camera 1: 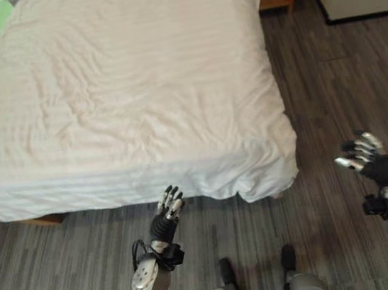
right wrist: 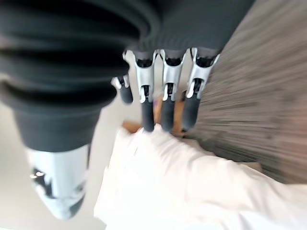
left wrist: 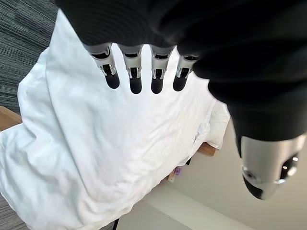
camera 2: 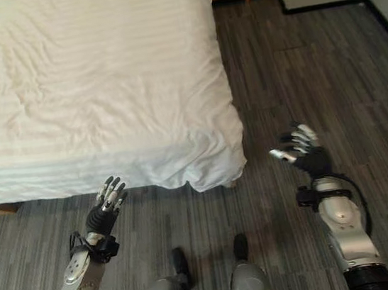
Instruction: Making the bed.
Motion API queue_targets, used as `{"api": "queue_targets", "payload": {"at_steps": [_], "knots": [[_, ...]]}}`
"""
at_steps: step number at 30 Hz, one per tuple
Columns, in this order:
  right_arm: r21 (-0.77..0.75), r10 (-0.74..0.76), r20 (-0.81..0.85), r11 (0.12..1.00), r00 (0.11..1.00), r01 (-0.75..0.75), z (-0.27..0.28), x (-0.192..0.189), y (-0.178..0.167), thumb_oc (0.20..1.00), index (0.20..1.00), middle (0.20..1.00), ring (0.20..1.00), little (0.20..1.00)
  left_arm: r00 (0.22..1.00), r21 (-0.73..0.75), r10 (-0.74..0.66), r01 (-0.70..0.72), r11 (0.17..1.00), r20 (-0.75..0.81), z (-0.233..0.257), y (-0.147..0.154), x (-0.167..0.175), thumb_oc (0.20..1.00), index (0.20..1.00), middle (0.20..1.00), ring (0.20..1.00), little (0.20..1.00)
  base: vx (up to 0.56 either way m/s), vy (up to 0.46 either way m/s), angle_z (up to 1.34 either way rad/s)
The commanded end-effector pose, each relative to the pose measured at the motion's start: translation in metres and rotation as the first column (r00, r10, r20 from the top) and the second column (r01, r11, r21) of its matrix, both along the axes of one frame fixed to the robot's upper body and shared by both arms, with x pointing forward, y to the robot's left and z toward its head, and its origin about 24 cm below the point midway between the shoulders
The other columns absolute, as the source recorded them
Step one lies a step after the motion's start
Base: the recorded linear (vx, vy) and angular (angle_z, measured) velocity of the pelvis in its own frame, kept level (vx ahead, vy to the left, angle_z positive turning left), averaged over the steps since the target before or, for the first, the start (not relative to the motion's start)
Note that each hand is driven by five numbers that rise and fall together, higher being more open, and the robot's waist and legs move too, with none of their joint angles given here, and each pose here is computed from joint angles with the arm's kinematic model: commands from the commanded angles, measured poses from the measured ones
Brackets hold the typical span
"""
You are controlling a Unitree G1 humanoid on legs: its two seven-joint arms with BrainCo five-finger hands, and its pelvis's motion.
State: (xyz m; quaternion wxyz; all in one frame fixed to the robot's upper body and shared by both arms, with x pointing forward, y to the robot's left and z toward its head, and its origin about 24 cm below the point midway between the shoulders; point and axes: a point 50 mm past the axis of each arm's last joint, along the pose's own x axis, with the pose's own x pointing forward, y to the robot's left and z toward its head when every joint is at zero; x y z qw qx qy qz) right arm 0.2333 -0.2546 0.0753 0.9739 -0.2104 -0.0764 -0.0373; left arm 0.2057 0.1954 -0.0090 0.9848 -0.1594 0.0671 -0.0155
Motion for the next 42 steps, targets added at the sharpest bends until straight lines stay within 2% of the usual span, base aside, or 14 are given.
{"api": "queue_targets", "payload": {"at_steps": [1, 2, 5, 7, 12, 19, 25, 27, 30, 36, 42], "knots": [[-0.238, 0.010, 0.000, 0.971, 1.000, -0.009, 0.005, 0.006, -0.002, 1.000, 1.000, 1.000, 1.000, 1.000, 0.992, 0.091, -0.034, 0.023, 0.996, 0.119, 0.019, -0.004, 0.009, 1.000, 1.000, 1.000, 1.000, 1.000, -0.03, 0.061, -0.43], [-0.317, 0.023, -0.048, 0.948, 0.999, -0.037, -0.007, 0.008, 0.009, 1.000, 1.000, 1.000, 1.000, 1.000, 0.990, 0.109, -0.024, 0.009, 0.994, 0.138, 0.022, -0.009, 0.010, 1.000, 1.000, 1.000, 1.000, 1.000, -0.01, 0.046, -0.51], [-0.312, 0.033, -0.131, 0.947, 0.991, -0.073, -0.031, 0.006, 0.021, 1.000, 1.000, 1.000, 1.000, 1.000, 0.988, 0.080, -0.065, 0.054, 0.995, 0.140, 0.022, -0.026, 0.016, 1.000, 1.000, 1.000, 1.000, 1.000, -0.01, 0.076, -1.12], [-0.312, 0.031, -0.193, 0.946, 0.981, -0.091, -0.050, 0.001, 0.030, 1.000, 1.000, 1.000, 1.000, 1.000, 0.980, 0.123, -0.116, 0.096, 0.988, 0.163, 0.029, -0.036, 0.020, 1.000, 1.000, 1.000, 1.000, 1.000, 0.04, 0.115, -1.00], [-0.256, 0.074, -0.199, 0.959, 0.977, -0.124, -0.056, -0.006, 0.050, 1.000, 1.000, 1.000, 1.000, 1.000, 0.957, 0.236, -0.207, 0.157, 0.959, 0.205, 0.040, -0.054, 0.036, 1.000, 1.000, 1.000, 1.000, 1.000, -0.08, 0.071, -0.70], [-0.264, 0.072, -0.164, 0.958, 0.984, -0.114, -0.052, -0.004, 0.057, 1.000, 1.000, 1.000, 1.000, 1.000, 0.944, 0.227, -0.209, 0.152, 0.962, 0.254, 0.053, -0.063, 0.050, 1.000, 1.000, 1.000, 1.000, 1.000, -0.13, -0.015, -0.98], [-0.231, 0.090, -0.109, 0.966, 0.990, -0.113, -0.040, 0.009, 0.065, 1.000, 1.000, 1.000, 1.000, 1.000, 0.943, 0.203, -0.155, 0.097, 0.974, 0.295, 0.062, -0.057, 0.053, 1.000, 1.000, 1.000, 1.000, 1.000, 0.03, -0.117, -0.80], [-0.128, 0.094, -0.092, 0.986, 0.991, -0.105, -0.038, 0.011, 0.071, 1.000, 1.000, 1.000, 1.000, 1.000, 0.948, 0.198, -0.108, 0.049, 0.979, 0.300, 0.063, -0.049, 0.053, 1.000, 1.000, 1.000, 1.000, 1.000, 0.14, -0.356, -1.18], [-0.085, 0.107, -0.071, 0.990, 0.992, -0.113, -0.034, 0.014, 0.072, 1.000, 1.000, 1.000, 1.000, 1.000, 0.951, 0.159, -0.026, -0.025, 0.987, 0.307, 0.064, -0.037, 0.054, 1.000, 1.000, 1.000, 1.000, 1.000, 0.16, -0.257, -1.05], [-0.188, 0.199, -0.025, 0.962, 0.980, -0.200, -0.014, 0.024, 0.074, 1.000, 1.000, 1.000, 1.000, 1.000, 0.938, 0.090, 0.075, -0.112, 0.990, 0.338, 0.069, -0.031, 0.056, 1.000, 1.000, 1.000, 1.000, 1.000, 0.16, -0.305, -1.03], [-0.207, 0.174, -0.050, 0.961, 0.983, -0.181, -0.017, 0.024, 0.066, 1.000, 1.000, 1.000, 1.000, 1.000, 0.933, 0.104, 0.060, -0.103, 0.989, 0.353, 0.071, -0.037, 0.056, 1.000, 1.000, 1.000, 1.000, 1.000, 0.27, -0.026, -0.74]]}}
